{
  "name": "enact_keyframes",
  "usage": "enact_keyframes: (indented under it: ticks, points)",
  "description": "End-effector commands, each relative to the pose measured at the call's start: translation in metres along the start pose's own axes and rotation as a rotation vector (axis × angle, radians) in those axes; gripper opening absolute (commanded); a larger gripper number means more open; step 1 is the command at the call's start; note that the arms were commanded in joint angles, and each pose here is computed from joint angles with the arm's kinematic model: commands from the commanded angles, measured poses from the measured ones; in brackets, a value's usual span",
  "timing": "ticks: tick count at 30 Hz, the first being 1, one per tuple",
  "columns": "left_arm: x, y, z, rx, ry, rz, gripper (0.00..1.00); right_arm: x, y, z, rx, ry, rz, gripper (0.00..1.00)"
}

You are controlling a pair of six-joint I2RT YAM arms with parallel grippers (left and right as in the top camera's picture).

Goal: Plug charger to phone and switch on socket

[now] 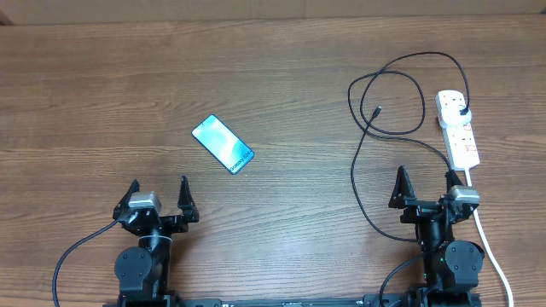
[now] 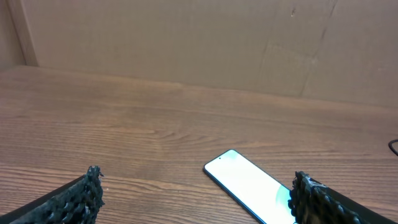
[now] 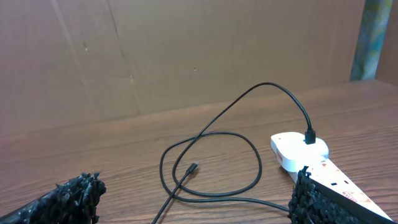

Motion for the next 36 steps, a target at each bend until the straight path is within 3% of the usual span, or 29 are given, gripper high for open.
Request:
enact_keyframes:
  ticks: [1,36]
  points:
    - [0.0010,0.0004,0.0010,-0.008,-0.014,0.001,1.00,0.0012,0.0000,-0.0020,-0.004,0.005,0.008,1.00]
    - [0.0010,0.0003,0.0007,-0.006,0.011,0.001,1.00,0.0012,0.0000,-0.0020,-0.004,0.004,0.008,1.00]
Point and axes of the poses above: each gripper's point midway between its finger pads, its own y axis back along the fingers, its own x axis along the line the jaws close on, z = x × y, the point moved 1 cm from there along y, back along the fingers, and after that the axes turned 4 degrees about y, right-handed, at the moved point
